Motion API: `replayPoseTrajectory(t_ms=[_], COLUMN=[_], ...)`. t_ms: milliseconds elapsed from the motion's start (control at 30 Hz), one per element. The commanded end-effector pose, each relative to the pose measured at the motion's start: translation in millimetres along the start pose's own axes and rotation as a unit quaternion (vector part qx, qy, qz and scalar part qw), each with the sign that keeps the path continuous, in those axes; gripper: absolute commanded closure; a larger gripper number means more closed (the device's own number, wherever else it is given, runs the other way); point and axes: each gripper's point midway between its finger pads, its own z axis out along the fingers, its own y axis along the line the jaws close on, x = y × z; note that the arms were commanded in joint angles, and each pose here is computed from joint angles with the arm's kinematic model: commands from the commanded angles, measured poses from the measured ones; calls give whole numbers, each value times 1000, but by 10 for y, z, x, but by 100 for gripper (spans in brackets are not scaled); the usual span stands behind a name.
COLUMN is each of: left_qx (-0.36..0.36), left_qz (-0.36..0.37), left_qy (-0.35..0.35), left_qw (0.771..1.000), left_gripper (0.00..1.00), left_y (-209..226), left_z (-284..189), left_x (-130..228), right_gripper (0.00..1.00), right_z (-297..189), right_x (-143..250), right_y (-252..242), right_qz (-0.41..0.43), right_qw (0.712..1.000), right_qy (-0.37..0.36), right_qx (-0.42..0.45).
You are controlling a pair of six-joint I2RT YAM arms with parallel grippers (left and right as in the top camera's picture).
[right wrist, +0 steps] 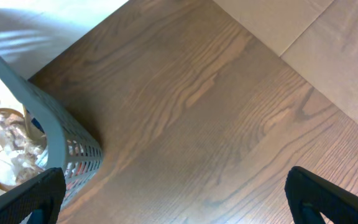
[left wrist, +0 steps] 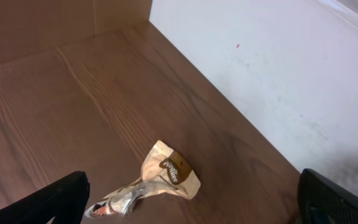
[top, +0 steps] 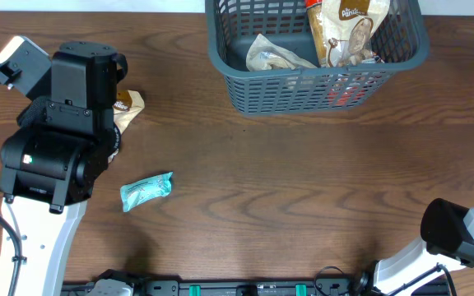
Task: Pack container
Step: 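Move the left gripper back to the remaining snack bag and grasp it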
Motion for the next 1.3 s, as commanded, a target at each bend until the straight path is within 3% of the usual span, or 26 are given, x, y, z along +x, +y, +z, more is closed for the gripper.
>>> replayPoseTrajectory(t_ms=[0,200,367,600,800,1000,1267], left_qx=[-10,-37,12,39,-10,31,27], left_qz=[-6,47,225,267,308,310,342], left_qy=[-9,0,103,251,341,405,453], left_qw=[1000,998,969,930,888,860,823], left_gripper=[5,5,0,0,0,1,1], left_y=[39,69,-202,-82,448,478,557], left_z=[3,192,683,1195,1499,1671,1895], left_x=[-35,7,428,1000,1217,1515,1884], right_gripper=[1,1,1,1,1,1,1], right_z=[-3,-7,-10,-10,-10,-10,-10], right_x=[17,44,59,59,59,59,59], right_y=[6,80,123,122,123,123,122], right_qz=[-4,-4,-3,-4,-4,-3,-4], right_qw=[1000,999,999,999,999,999,999], right_qy=[5,13,17,17,17,17,17], right_qx=[-8,-29,-42,-41,-42,-42,-41])
